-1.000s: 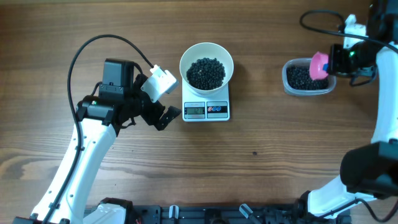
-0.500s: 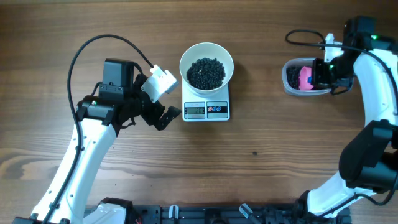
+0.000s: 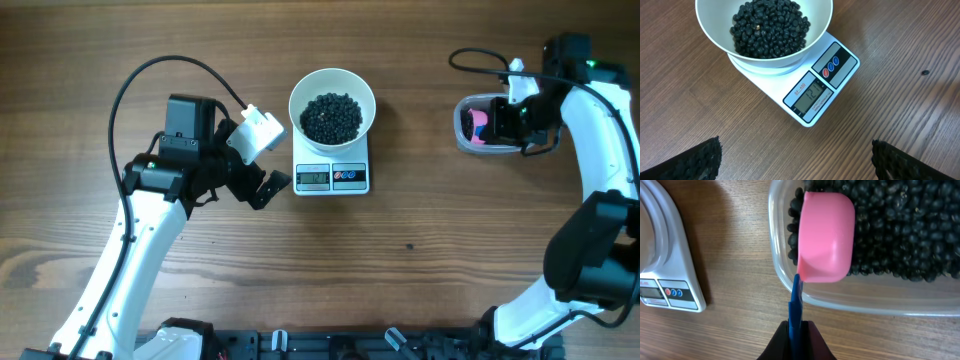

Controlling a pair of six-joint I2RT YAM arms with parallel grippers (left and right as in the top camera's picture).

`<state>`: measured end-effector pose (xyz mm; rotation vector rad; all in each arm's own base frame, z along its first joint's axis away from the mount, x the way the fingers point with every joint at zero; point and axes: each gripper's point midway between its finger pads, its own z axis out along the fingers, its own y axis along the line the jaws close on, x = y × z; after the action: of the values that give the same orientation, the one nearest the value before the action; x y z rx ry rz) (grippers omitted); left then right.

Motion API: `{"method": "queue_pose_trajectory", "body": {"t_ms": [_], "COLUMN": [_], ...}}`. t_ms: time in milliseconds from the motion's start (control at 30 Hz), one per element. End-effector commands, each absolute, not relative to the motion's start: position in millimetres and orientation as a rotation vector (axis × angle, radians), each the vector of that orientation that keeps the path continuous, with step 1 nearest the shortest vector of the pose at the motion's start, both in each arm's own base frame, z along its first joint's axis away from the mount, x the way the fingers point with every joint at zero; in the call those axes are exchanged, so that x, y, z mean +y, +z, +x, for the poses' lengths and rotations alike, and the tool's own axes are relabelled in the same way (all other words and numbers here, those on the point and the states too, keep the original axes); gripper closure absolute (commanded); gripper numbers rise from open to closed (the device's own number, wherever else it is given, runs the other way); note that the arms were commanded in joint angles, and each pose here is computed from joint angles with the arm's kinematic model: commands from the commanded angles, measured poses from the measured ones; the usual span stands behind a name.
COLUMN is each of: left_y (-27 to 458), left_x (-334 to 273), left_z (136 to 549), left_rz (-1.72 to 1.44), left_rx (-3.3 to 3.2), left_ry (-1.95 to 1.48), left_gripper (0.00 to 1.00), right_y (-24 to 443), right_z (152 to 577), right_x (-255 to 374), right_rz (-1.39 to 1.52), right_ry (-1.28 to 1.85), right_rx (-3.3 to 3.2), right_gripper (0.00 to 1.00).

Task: Scoop item into bowl and weigh 150g on scale
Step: 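Drag the pink scoop through the beans to fill it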

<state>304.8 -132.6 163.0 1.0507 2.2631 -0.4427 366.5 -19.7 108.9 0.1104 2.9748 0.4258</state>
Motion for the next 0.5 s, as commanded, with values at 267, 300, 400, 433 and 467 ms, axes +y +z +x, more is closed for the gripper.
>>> {"method": "queue_pose_trajectory", "body": {"t_ms": [267, 300, 400, 433, 467], "left_y": [168, 168, 168, 168, 168], "left_x": [-135, -135, -135, -135, -135], "left_z": [303, 303, 303, 303, 303], "left_rz": [1.076, 1.076, 1.076, 1.076, 1.076], "left_rx": [2.232, 2.232, 2.233, 2.233, 2.233], "left_ry": [-0.441, -0.441, -0.442, -0.442, -0.442], "left_gripper": [0.00, 0.00, 0.00, 0.00, 0.00], "right_y": [124, 127, 134, 134, 134], "right_z": [353, 353, 352, 350, 347], "right_x": [-62, -65, -75, -81, -86], "right_rz": [0.268, 0.269, 0.288, 0.314, 0.328], "right_ry": [0.735, 0.779, 0.848, 0.847, 0.849], "right_rx": [2.865, 2.832, 2.768, 2.763, 2.760], "right_gripper": [0.96, 0.96, 0.96, 0.96, 0.96]}}
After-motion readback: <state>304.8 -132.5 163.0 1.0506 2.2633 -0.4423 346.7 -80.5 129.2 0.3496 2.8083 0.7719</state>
